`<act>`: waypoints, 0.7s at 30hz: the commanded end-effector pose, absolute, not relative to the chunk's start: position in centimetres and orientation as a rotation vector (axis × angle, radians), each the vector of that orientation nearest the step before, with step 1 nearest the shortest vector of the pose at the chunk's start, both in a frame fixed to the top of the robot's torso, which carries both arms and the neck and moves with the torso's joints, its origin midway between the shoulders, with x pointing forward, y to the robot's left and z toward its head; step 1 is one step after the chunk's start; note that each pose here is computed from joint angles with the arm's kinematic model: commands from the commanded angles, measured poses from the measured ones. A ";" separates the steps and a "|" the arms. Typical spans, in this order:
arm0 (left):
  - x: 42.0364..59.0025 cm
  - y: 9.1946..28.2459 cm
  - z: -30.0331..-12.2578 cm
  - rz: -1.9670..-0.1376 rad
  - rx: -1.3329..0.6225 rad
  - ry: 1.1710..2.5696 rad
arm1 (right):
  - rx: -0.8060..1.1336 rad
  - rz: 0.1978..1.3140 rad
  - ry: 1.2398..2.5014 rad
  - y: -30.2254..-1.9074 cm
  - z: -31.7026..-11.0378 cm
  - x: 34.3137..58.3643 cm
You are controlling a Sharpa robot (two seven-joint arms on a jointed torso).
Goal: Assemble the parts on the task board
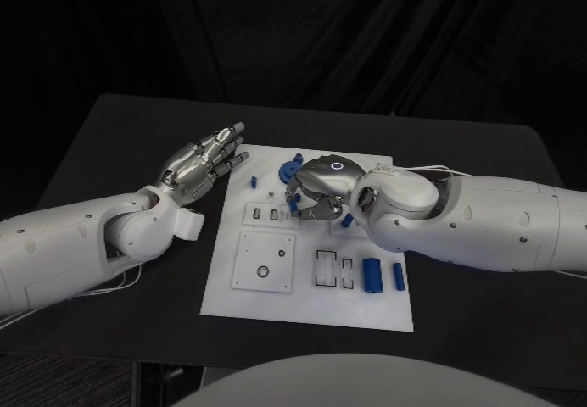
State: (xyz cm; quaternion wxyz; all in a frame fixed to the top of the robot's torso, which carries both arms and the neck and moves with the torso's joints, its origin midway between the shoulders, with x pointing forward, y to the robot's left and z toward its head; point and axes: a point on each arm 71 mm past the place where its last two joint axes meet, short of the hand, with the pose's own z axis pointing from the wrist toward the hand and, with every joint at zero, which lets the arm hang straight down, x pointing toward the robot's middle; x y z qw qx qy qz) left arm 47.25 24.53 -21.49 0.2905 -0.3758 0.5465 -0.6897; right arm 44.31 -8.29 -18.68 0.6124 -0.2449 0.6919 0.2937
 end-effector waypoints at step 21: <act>47.3 24.3 -21.5 -1.863 -0.994 1.454 | -0.596 0.598 1.663 -8.3 -19.6 44.6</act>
